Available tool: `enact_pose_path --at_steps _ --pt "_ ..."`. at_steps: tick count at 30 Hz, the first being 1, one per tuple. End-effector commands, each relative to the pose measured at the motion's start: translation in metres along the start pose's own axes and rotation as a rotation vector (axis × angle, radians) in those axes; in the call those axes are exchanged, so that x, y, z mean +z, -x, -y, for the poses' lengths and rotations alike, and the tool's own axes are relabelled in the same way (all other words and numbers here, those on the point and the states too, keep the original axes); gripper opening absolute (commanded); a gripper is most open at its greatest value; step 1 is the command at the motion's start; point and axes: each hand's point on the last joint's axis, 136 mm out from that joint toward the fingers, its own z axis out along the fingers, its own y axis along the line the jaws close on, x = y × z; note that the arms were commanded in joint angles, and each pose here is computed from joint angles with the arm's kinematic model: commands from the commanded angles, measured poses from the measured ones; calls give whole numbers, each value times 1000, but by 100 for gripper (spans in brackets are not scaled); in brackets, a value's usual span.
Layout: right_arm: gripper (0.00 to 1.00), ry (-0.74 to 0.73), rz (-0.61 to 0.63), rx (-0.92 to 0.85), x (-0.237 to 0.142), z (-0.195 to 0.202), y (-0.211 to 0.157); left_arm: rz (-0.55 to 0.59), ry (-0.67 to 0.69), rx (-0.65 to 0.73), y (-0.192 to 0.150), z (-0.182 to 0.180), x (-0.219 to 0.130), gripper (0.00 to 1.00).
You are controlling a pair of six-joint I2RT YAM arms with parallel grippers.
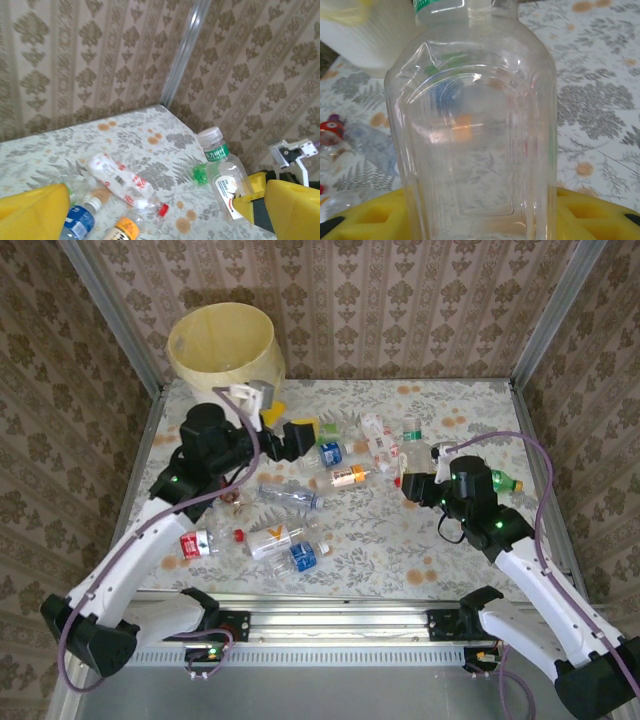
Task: Throw the plastic bottles in the bin
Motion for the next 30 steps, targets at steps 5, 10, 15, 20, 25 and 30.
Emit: enact_pose_path --at_steps 5,10,15,20,25,30 --pt "44 79 93 -85 -13 -29 16 -8 -78 -12 2 28 40 100" --pt "44 122 75 -126 -10 -46 13 -31 -99 -52 -6 32 65 97" --pt "44 153 65 -164 -7 -63 7 -62 -130 -114 -14 33 88 91" --pt "43 161 52 -200 -3 -73 3 -99 -149 -147 -28 36 105 87" --pt "43 173 44 -215 -1 -80 1 -131 -154 -164 -40 38 113 87" --pt "43 177 49 -217 0 -82 3 -151 -161 -184 -50 39 118 84"
